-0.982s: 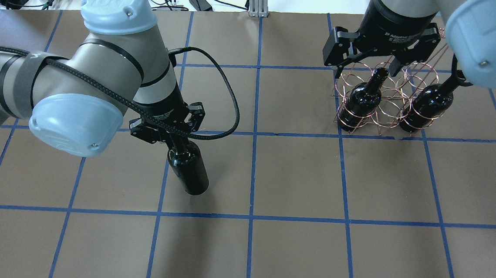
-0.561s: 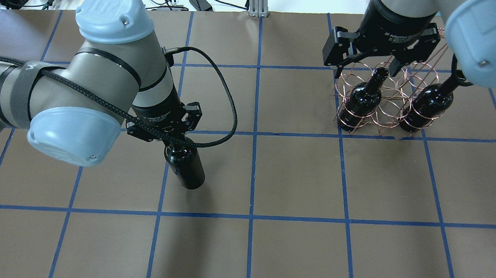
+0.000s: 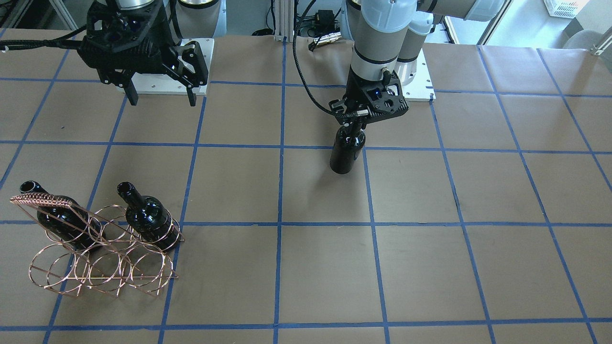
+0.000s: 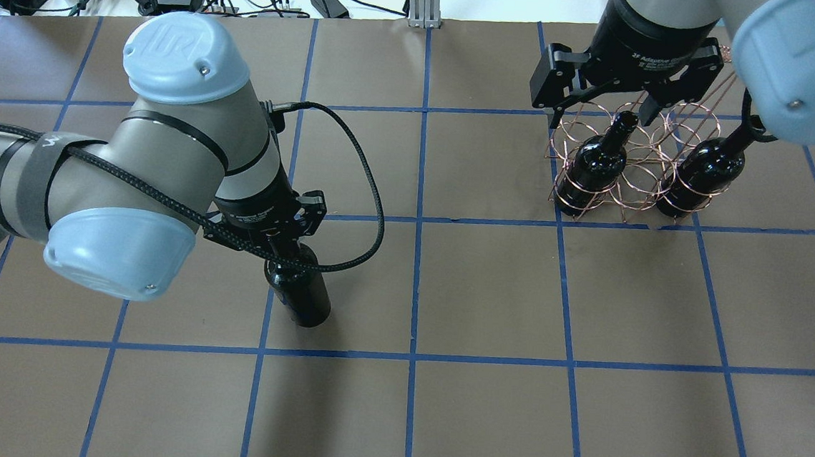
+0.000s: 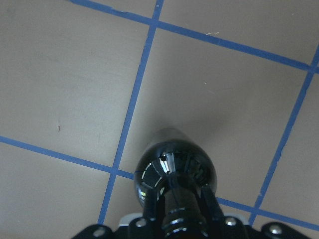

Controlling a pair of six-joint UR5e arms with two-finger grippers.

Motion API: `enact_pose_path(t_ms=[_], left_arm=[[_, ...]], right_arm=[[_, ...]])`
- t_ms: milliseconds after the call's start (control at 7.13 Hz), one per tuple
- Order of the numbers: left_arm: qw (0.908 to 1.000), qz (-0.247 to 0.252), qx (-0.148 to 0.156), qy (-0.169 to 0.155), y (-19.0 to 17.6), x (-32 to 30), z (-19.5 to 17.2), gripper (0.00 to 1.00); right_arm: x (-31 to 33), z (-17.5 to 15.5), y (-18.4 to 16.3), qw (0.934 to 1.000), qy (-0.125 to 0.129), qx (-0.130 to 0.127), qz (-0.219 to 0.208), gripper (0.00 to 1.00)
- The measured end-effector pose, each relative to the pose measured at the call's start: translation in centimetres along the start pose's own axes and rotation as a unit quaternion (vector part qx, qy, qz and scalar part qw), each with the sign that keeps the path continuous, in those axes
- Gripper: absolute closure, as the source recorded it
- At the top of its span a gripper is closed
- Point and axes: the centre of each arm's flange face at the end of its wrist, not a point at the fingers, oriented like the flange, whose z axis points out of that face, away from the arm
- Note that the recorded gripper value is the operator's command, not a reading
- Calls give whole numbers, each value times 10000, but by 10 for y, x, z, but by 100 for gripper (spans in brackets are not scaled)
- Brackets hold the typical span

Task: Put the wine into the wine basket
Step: 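Lower the bottle upright onto the table with the left gripper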

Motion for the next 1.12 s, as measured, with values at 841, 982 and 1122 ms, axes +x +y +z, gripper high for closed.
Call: enact_pose_path(t_ms=[841,982,1122], left_arm=[[9996,252,-104,-33,5,-2,9,100],[9996,252,-136,-34,6,-2,11,36],[9996,252,-150,-36,6,-2,11,15]], right_arm=[[0,0,-1,10000,-1,22,15,0],[0,1,-1,10000,-2,11,15,0],[0,1,-1,10000,-5,4,17,0]])
